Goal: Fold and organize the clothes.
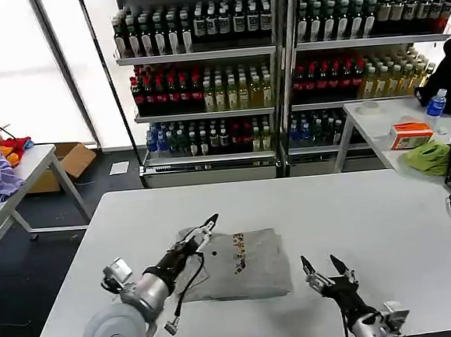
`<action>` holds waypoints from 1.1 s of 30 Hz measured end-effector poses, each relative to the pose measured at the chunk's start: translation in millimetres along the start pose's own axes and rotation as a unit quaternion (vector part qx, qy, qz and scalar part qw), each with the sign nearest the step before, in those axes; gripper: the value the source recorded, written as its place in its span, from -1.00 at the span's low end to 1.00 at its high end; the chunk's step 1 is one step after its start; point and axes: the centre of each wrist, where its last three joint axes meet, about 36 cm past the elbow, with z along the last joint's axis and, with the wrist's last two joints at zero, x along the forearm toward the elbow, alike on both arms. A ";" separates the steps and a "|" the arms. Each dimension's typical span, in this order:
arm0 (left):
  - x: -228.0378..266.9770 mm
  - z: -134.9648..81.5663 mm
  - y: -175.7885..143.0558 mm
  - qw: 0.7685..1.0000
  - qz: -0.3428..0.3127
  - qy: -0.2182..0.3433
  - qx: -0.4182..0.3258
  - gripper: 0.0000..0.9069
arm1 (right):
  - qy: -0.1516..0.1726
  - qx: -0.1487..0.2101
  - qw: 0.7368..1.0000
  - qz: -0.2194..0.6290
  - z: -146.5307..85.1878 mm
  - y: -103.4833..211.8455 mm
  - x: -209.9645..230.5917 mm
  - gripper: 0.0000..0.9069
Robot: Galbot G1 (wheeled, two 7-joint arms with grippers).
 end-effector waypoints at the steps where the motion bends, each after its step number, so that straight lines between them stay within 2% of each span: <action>1: 4.0 -0.9 3.8 1.000 -0.005 -0.005 0.000 1.00 | 0.004 -0.003 1.000 -0.003 0.1 1.9 -6.8 1.00; 7: 20.4 -0.8 26.3 0.998 -0.035 -0.043 -0.037 1.00 | 0.041 -0.008 0.999 -0.017 2.0 17.6 -50.5 1.00; 8: 22.4 -0.8 30.1 0.997 -0.039 -0.051 -0.049 1.00 | 0.048 -0.008 0.999 -0.018 2.6 20.5 -56.6 0.89; 9: 24.8 -0.8 33.5 0.995 -0.044 -0.060 -0.062 1.00 | 0.056 -0.008 0.998 -0.020 3.4 23.3 -62.4 0.89; 10: 27.3 -0.9 37.1 0.994 -0.049 -0.068 -0.077 1.00 | 0.066 -0.007 0.998 -0.020 4.6 25.6 -68.1 0.51; 11: 29.6 -1.3 40.2 0.992 -0.053 -0.074 -0.090 1.00 | 0.075 -0.006 0.997 -0.020 5.9 27.4 -72.2 -0.27; 12: 31.8 -1.1 43.7 0.990 -0.058 -0.080 -0.103 1.00 | 0.084 -0.005 0.996 -0.020 7.0 29.0 -75.7 -0.69; 13: 33.8 -0.8 47.3 0.987 -0.064 -0.086 -0.118 1.00 | 0.092 -0.004 0.996 -0.020 7.8 30.8 -79.2 -1.00; 16: 38.6 0.5 57.8 0.978 -0.081 -0.101 -0.163 1.00 | 0.107 -0.002 0.994 -0.019 10.1 35.5 -87.0 -1.00; 22: 46.9 5.5 80.3 0.958 -0.121 -0.115 -0.235 1.00 | 0.117 -0.003 0.993 -0.017 8.7 40.6 -92.9 -1.00; 33: 48.6 13.9 104.0 0.939 -0.151 -0.123 -0.285 1.00 | 0.115 -0.003 0.993 -0.020 -4.4 28.7 -83.8 -1.00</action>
